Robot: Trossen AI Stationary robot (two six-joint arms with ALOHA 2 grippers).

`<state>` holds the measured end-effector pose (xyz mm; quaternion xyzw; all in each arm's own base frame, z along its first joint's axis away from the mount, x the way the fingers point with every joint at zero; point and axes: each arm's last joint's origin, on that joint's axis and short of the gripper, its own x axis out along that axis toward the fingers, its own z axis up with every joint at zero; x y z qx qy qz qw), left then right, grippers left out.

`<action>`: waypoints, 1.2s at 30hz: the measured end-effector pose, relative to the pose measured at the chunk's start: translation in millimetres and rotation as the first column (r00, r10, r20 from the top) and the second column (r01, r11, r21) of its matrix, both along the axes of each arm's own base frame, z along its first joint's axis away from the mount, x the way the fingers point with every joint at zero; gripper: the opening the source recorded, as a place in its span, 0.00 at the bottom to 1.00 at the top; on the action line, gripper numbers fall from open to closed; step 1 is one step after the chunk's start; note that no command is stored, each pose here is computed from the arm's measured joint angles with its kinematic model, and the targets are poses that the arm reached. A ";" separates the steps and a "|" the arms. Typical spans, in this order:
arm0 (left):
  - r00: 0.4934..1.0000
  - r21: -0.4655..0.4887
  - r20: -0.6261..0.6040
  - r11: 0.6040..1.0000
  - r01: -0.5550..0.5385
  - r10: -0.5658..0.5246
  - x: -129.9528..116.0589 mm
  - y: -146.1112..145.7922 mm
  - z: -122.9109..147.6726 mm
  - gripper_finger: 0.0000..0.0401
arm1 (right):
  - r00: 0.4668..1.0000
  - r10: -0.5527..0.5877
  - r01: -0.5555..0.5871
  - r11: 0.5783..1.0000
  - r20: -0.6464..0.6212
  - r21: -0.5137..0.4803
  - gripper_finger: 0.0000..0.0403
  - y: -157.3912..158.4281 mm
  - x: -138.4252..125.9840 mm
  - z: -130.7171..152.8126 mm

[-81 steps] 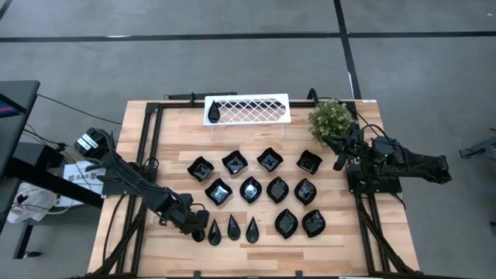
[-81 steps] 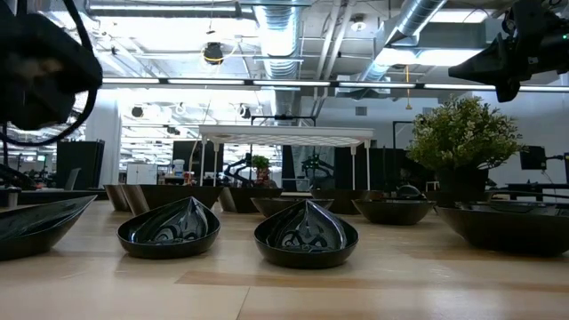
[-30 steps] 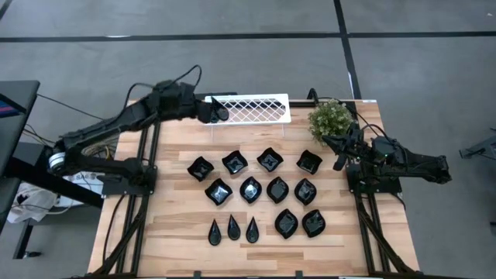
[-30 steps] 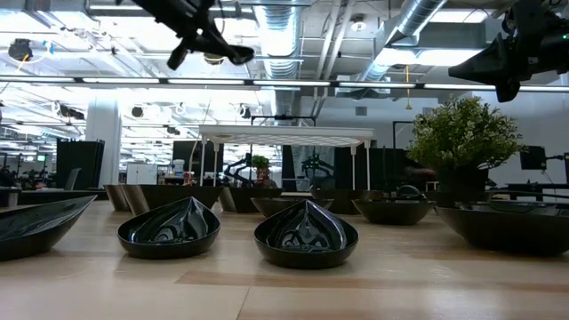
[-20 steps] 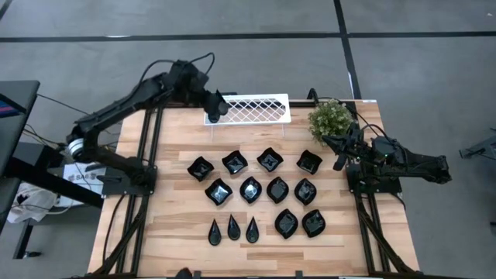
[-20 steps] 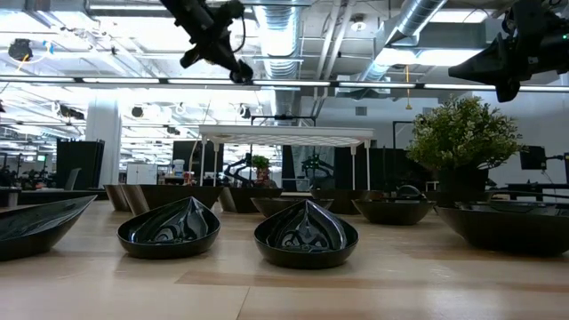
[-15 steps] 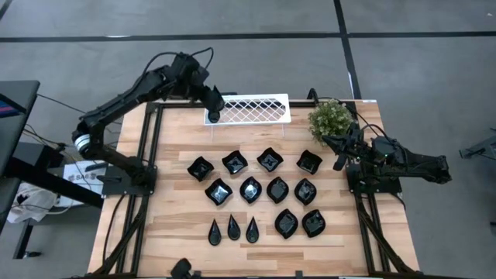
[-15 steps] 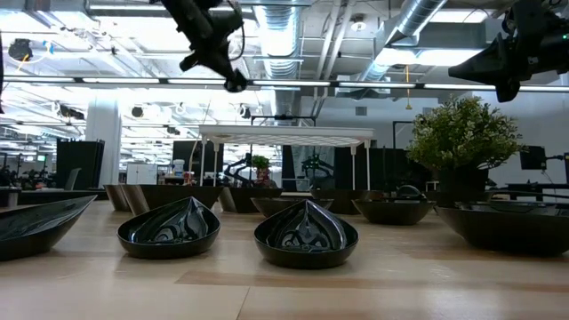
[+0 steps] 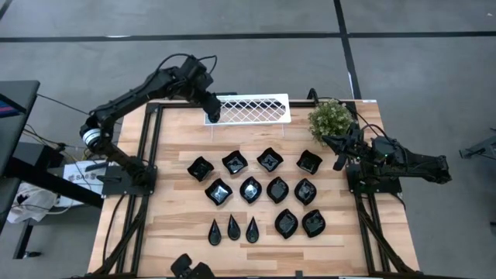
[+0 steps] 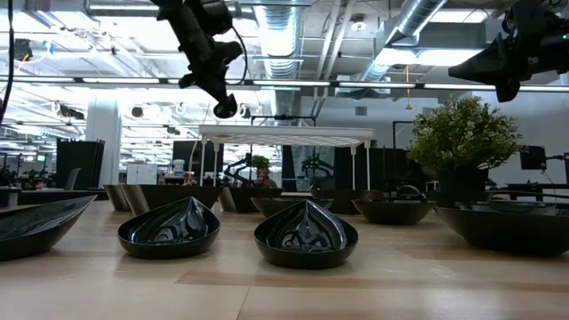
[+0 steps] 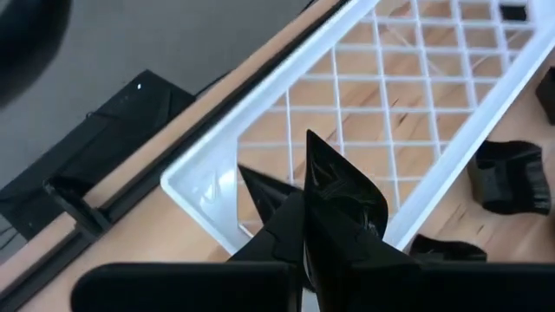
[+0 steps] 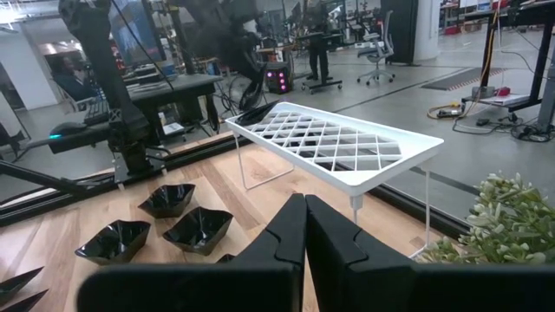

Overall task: Pick & Place Mini shaped plates
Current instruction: Stack the black drop-shaped plate on top of the black drop-shaped plate on the shelf, then stack the black drop-shaped plate on top of the black drop-shaped plates on the shelf

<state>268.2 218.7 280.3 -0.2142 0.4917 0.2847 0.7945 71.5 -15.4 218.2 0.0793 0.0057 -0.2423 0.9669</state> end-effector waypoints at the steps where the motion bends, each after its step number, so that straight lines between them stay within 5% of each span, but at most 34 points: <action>1: 1.000 -0.010 -0.006 1.000 -0.009 0.009 -0.7 -0.6 -2.9 0.02 | 1.000 0.000 0.000 1.000 0.000 0.000 0.00 0.0 0.0 -0.1; 9: 0.998 -0.053 -0.034 0.997 -0.048 0.046 -4.2 -3.4 -15.9 0.02 | 1.000 0.000 0.000 1.000 0.000 0.000 0.00 0.0 0.0 0.0; 36: 0.999 0.014 -0.034 0.999 -0.038 0.039 -2.2 -0.1 -14.3 0.09 | 1.000 0.000 0.000 1.000 -0.001 0.000 0.00 0.0 0.0 -0.1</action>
